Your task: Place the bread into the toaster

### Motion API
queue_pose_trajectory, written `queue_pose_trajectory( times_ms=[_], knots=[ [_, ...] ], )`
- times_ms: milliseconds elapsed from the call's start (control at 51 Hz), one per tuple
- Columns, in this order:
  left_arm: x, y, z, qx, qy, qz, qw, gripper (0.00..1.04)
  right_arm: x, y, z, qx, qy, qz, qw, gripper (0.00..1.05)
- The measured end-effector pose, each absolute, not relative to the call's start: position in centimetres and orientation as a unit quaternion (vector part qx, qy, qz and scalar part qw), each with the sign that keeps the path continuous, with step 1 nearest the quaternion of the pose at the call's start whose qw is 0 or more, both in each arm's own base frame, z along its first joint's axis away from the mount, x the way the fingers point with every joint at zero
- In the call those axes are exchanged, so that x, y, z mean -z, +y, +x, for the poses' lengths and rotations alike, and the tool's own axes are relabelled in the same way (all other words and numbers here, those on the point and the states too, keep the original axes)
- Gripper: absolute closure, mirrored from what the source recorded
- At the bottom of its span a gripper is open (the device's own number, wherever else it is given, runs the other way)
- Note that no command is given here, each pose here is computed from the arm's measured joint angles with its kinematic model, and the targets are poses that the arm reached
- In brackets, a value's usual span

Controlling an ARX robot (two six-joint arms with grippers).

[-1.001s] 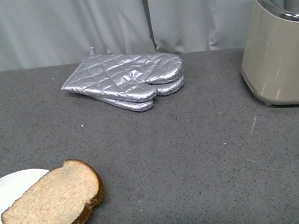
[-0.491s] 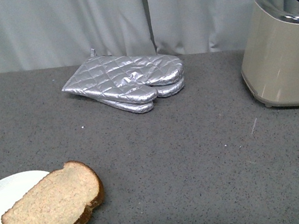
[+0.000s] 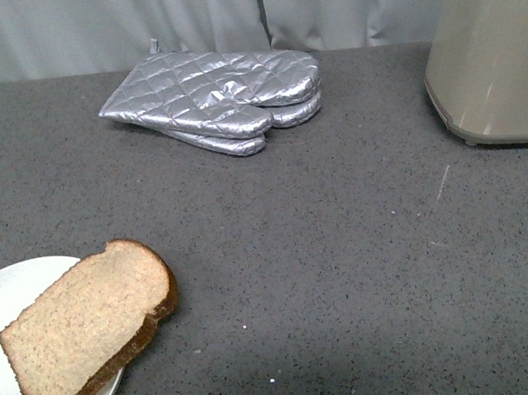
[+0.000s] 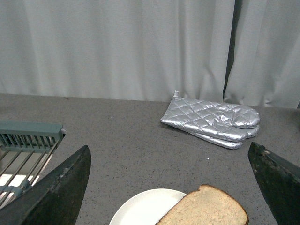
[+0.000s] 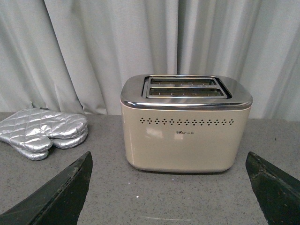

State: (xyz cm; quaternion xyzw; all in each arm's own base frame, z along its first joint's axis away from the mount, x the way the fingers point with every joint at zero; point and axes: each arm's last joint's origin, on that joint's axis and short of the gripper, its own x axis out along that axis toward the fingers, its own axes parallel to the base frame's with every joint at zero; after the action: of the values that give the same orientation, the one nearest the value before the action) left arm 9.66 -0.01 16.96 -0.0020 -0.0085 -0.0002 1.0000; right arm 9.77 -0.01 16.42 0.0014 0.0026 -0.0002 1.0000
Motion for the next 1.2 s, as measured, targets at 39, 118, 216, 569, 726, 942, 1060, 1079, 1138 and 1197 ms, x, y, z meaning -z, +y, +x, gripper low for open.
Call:
queue_pose_trajectory(
  times_ms=[39,118,216,569,726,942,1060,1079,1138,1197],
  knots=[
    [-17.0,0.0,9.7,0.000,-0.008,-0.002,1.000,0.07,-16.4,0.0,9.8,0.000,0.003,0.001,1.000,0.09],
    [-16.9,0.0,9.7,0.042,0.048,-0.055,0.996,0.07,-16.4,0.0,9.8,0.000,0.003,0.001,1.000,0.09],
    [-16.4,0.0,10.4,0.076,0.191,-0.233,0.951,0.07,-16.4,0.0,9.8,-0.001,0.003,0.001,1.000,0.09],
    [-16.9,2.3,16.9,0.001,0.200,-0.412,0.889,0.07,-16.4,0.0,9.8,0.000,0.003,0.001,1.000,0.09],
    [-15.4,3.6,21.1,-0.014,0.226,-0.402,0.887,0.07,-16.4,0.0,9.8,0.000,0.003,0.001,1.000,0.09],
    [-12.5,5.2,24.6,-0.036,0.270,-0.377,0.885,0.07,-16.4,0.0,9.8,0.000,0.003,0.001,1.000,0.09],
    [-11.0,6.5,26.5,-0.051,0.291,-0.355,0.887,0.07,-16.4,0.0,9.8,0.000,0.003,0.001,1.000,0.09],
    [-10.8,6.9,26.9,-0.055,0.293,-0.350,0.888,0.07,-16.4,0.0,9.8,0.000,0.003,0.001,1.000,0.09],
    [-10.3,7.7,27.4,-0.062,0.296,-0.331,0.894,0.07,-16.4,0.0,9.8,0.000,0.003,0.001,1.000,0.09],
    [-9.9,8.4,27.8,-0.065,0.301,-0.315,0.898,0.07,-16.4,0.0,9.8,0.000,0.003,0.001,1.000,0.09]
  ],
)
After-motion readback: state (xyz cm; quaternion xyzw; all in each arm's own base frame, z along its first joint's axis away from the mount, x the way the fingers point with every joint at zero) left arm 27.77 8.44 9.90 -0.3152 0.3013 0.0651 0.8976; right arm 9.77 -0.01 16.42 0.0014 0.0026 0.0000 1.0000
